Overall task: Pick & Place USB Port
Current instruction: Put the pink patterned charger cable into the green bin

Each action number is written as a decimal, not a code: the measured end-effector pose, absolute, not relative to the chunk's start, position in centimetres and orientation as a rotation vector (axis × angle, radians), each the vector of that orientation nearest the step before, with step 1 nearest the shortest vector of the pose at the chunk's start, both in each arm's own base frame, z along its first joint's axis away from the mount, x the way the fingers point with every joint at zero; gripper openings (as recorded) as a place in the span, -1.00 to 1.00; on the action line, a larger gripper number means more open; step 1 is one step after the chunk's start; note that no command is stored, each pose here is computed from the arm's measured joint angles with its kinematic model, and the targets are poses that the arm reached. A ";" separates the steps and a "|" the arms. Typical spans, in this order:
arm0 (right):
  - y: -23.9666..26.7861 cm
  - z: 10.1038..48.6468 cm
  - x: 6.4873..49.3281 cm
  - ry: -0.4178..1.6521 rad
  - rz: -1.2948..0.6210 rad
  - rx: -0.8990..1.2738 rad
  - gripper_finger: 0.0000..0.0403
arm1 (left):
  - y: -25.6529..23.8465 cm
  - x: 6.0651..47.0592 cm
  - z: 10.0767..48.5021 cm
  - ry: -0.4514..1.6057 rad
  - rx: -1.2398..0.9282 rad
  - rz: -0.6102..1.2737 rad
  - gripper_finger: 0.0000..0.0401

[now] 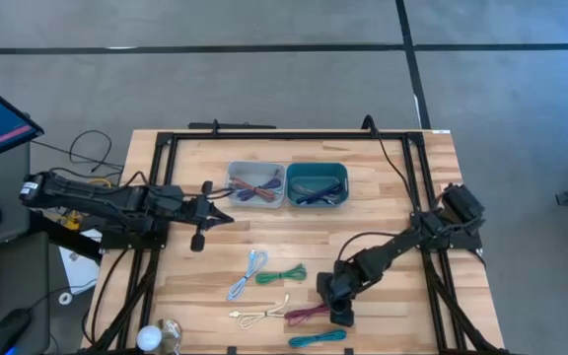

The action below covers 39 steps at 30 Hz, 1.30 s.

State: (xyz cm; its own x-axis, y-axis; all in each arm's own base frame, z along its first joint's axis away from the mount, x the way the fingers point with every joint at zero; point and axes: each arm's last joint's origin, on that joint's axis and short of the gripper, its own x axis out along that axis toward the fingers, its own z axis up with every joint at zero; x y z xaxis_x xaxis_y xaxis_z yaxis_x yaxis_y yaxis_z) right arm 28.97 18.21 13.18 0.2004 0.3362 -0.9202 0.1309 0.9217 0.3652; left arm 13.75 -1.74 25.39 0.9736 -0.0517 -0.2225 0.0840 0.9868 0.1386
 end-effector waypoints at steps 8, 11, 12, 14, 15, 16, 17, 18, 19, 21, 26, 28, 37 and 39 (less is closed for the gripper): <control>17.7 13.8 29.0 1.353 0.182 0.365 -0.95 | -1.8 14.2 25.0 0.250 0.151 -0.071 -0.94; 17.4 14.8 28.7 1.318 0.175 0.324 -0.98 | -1.8 14.3 25.0 0.254 0.152 -0.071 -0.94; 17.2 15.3 28.6 1.311 0.167 0.304 -0.98 | -1.8 14.3 25.0 0.255 0.152 -0.071 -0.94; 16.6 16.4 28.0 1.304 0.141 0.281 -0.98 | -1.8 14.3 25.0 0.252 0.151 -0.071 -0.94; 16.1 17.1 27.9 1.279 0.111 0.268 -0.99 | -1.8 14.3 25.0 0.252 0.152 -0.071 -0.94; 15.7 17.8 27.8 1.255 0.088 0.254 -0.99 | -1.8 14.3 25.0 0.252 0.151 -0.071 -0.94; 15.3 18.5 27.6 1.235 0.063 0.241 -0.99 | -1.8 14.3 25.0 0.252 0.152 -0.071 -0.94; 14.8 19.2 27.3 1.217 0.029 0.226 -0.99 | -1.8 14.3 25.0 0.252 0.152 -0.071 -0.94; 14.3 19.9 27.2 1.189 0.002 0.220 -0.99 | -1.8 14.3 25.0 0.252 0.152 -0.071 -0.94; 13.4 21.4 26.7 1.129 -0.046 0.204 -0.99 | -1.8 14.3 25.0 0.252 0.151 -0.071 -0.94; 10.6 24.0 25.5 1.056 -0.195 0.147 -1.00 | -1.8 14.3 25.0 0.251 0.151 -0.071 -0.94; 9.5 24.5 25.1 1.042 -0.260 0.133 -1.00 | -1.8 14.3 25.0 0.250 0.151 -0.070 -0.94; 4.1 25.0 25.5 1.046 -0.482 0.059 -1.00 | -1.8 14.3 25.1 0.245 0.151 -0.070 -0.94; 3.0 24.9 25.7 1.058 -0.507 0.044 -1.00 | -1.8 14.3 25.1 0.244 0.151 -0.070 -0.94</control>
State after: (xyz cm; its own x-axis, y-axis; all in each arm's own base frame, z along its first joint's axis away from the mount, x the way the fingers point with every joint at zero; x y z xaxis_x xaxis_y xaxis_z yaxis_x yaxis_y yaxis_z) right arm 25.72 2.96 24.91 0.3870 -0.3777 -0.8412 0.4195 0.8845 -0.2041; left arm 14.30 -1.82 25.06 0.9680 -0.0509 -0.2457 0.0874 0.9863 0.1400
